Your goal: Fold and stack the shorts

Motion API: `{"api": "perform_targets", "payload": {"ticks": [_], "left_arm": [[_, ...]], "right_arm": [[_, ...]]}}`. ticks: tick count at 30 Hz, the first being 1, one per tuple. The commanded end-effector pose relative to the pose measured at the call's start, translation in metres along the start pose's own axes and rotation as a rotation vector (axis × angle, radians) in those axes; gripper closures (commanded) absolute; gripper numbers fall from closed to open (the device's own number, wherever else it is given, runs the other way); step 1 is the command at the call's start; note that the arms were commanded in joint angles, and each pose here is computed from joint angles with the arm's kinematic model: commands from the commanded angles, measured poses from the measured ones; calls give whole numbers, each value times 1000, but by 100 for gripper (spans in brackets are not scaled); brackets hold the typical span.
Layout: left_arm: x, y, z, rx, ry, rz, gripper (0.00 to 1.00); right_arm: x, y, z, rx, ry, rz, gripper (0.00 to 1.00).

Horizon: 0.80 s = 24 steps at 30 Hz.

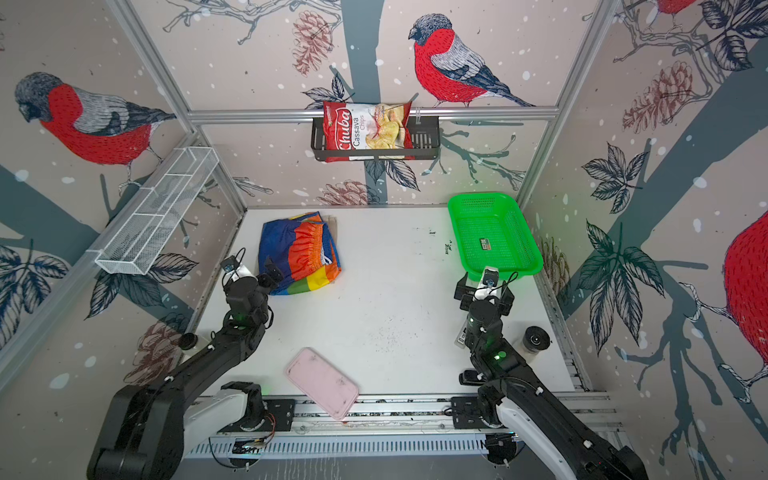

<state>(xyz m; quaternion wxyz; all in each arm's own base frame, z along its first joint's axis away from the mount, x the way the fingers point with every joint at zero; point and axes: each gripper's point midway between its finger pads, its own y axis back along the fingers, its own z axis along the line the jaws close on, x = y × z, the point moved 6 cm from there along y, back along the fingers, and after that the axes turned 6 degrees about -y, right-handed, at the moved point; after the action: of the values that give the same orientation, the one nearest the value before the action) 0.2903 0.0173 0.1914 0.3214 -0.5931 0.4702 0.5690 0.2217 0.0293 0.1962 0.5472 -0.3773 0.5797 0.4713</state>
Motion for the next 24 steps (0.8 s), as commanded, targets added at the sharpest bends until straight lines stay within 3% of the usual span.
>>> {"api": "perform_targets", "payload": {"ticks": [1, 5, 9, 14, 17, 24], "left_arm": [[-5, 0, 1, -9, -17, -66, 1], [13, -4, 0, 7, -114, -20, 1], [44, -5, 17, -108, -116, 66, 1], [42, -13, 14, -124, -117, 74, 1], [40, -21, 11, -120, -175, 38, 1], [41, -44, -5, -88, -298, 29, 1]], "right_arm": [[6, -1, -13, 45, -95, -25, 1], [22, 0, -27, 34, -152, -63, 1], [38, -1, -46, 52, -236, -104, 0], [37, -7, -60, 61, -276, -132, 0], [37, -13, -66, 87, -287, -128, 0], [35, -55, -55, 93, -241, -11, 0]]}}
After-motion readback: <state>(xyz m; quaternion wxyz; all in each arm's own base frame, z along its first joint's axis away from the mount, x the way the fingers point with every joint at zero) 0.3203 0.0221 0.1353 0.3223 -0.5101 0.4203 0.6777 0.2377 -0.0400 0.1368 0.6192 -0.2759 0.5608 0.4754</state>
